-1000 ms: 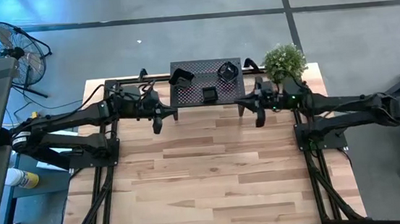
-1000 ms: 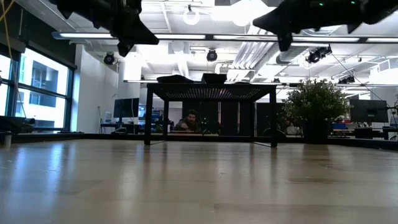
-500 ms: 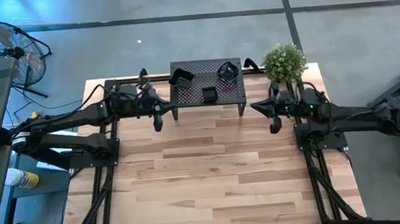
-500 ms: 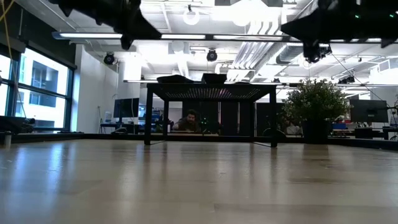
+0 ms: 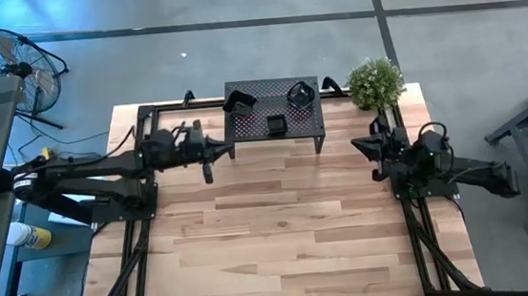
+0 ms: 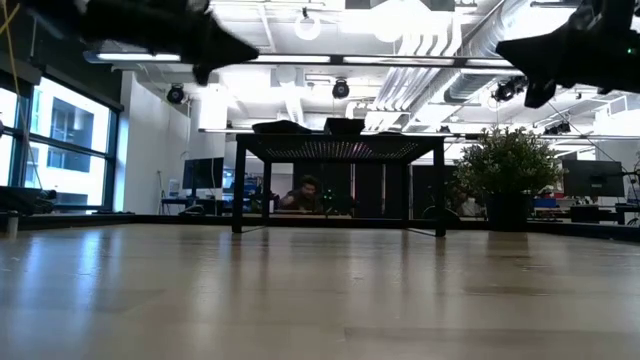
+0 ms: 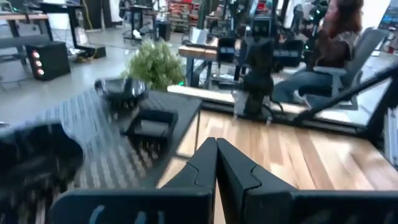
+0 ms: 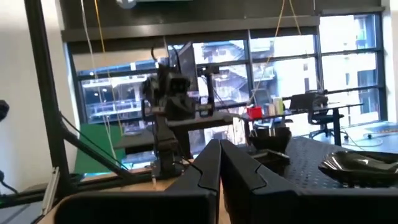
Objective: Pick & Place Mini shaped plates
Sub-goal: Return to Home Position
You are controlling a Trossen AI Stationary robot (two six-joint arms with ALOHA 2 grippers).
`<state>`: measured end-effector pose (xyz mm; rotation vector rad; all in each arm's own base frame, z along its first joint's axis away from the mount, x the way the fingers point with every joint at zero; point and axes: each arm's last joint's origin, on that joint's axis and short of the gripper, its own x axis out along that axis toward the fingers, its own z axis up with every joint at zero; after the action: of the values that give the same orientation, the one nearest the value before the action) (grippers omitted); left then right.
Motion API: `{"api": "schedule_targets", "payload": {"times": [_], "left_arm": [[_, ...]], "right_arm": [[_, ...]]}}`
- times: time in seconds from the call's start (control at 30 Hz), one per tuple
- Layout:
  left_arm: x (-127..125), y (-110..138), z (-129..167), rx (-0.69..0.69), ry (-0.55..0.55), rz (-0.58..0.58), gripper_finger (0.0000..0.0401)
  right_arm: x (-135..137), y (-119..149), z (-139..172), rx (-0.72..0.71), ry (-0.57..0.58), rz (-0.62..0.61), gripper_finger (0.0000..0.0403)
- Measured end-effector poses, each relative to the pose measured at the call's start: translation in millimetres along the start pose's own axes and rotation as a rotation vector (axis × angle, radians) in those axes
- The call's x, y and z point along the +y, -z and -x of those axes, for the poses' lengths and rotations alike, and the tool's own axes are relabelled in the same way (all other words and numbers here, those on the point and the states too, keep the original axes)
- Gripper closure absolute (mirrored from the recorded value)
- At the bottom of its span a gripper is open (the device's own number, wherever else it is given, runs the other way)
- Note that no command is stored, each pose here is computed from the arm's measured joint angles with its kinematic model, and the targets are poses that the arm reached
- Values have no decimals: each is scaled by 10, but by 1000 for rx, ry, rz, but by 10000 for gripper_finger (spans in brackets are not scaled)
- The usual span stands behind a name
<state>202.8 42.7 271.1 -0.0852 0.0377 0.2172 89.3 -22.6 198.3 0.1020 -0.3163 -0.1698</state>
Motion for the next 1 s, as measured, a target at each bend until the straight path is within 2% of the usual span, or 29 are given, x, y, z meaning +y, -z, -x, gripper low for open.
{"api": "schedule_targets", "payload": {"times": [0.13, 0.37, 0.57, 0.7, 0.83, 1.0], "left_arm": [[23, 202, 193, 7, -3, 5, 400], [53, 342, 657, -15, -56, -1, 400], [94, 444, 1050, -38, -157, -6, 400], [111, 595, 1259, -41, -169, -5, 400], [116, 715, 1230, 28, -158, -15, 400], [125, 975, 1103, -14, -117, 0, 400]], "right_arm": [[-9, 65, 0, 39, 1, -14, 399], [-8, 67, 5, 44, 0, -3, 401], [-19, 72, 5, 46, 33, 25, 400], [-40, 115, 10, 87, 89, 32, 399], [-58, 142, 14, 113, 136, 57, 391], [-114, 182, 30, 137, 313, 92, 390]]}}
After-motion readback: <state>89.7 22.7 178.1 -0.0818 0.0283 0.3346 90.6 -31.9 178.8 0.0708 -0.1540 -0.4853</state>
